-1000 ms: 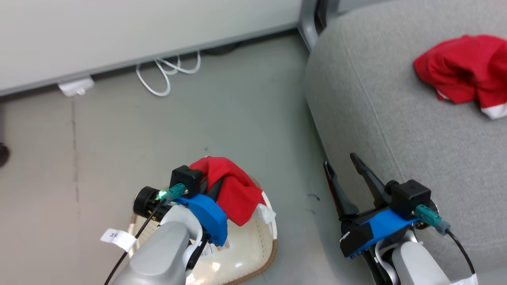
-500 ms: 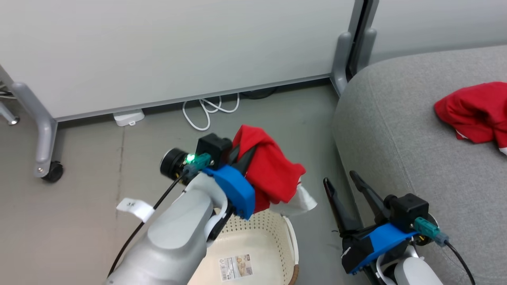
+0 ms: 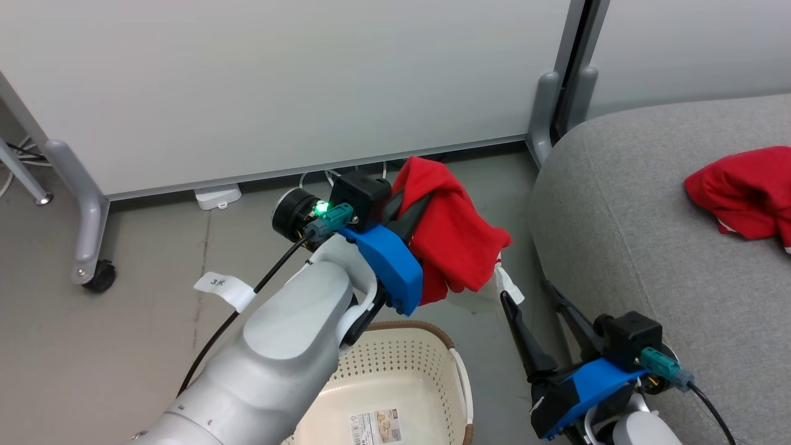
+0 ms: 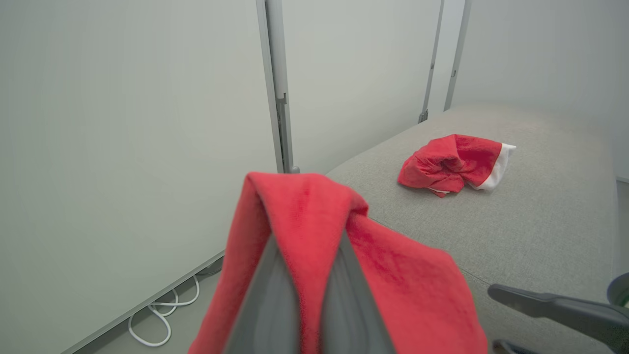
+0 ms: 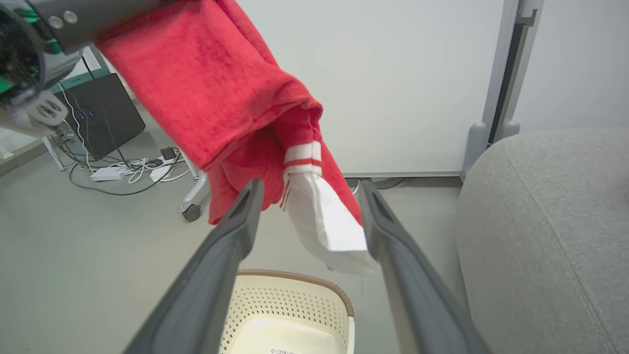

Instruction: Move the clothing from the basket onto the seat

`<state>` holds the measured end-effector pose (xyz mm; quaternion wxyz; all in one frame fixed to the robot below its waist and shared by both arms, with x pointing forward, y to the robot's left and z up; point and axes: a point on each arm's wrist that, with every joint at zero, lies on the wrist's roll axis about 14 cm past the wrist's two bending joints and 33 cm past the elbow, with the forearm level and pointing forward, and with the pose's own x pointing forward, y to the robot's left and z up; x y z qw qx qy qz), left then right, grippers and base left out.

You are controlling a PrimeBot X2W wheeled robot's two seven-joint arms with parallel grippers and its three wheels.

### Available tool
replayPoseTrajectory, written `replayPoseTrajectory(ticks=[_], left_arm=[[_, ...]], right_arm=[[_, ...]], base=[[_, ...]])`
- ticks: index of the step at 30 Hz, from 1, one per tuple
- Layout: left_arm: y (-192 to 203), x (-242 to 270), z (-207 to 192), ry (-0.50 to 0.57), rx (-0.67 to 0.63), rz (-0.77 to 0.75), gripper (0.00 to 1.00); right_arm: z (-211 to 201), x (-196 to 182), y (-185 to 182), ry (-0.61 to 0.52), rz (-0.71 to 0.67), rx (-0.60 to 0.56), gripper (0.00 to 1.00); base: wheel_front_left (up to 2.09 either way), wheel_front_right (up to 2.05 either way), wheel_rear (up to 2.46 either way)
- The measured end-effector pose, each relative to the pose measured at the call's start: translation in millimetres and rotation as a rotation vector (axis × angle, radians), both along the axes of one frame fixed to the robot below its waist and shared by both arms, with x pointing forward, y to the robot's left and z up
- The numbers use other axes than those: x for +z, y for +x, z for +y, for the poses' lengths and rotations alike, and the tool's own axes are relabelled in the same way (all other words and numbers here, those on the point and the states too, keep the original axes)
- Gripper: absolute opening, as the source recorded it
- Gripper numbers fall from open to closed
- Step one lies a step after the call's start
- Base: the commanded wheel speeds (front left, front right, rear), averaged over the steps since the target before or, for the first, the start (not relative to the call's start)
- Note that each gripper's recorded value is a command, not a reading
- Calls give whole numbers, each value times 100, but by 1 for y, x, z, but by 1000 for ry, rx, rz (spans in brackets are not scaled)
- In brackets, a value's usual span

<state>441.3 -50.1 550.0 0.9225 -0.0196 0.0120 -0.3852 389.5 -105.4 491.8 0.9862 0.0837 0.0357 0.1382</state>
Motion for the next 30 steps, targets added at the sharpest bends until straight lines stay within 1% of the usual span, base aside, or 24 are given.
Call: replayPoseTrajectory(ticks=[4, 7, 12, 19, 26, 30], left_arm=[[-1, -1, -1, 0, -3, 7, 0], [0, -3, -1, 3, -3, 10, 0], [-1, -6, -3, 5, -13, 16, 0], [-6, -10, -7, 4, -35, 29, 0], [-12, -8, -11, 2, -64, 32, 0], [-18, -5, -15, -3, -82, 31, 0]], right_arm=[[0, -1, 0, 0, 3, -1, 100], [-1, -7, 1, -7, 33, 0, 100], [0, -7, 14, -32, 56, 11, 100], [17, -7, 40, -89, 89, 79, 100], [29, -16, 54, -143, 135, 138, 100], [37, -14, 61, -171, 124, 171, 100]], base=[[0, 0, 0], [0, 0, 0], [0, 0, 0], [0, 0, 0], [0, 0, 0], [0, 0, 0]])
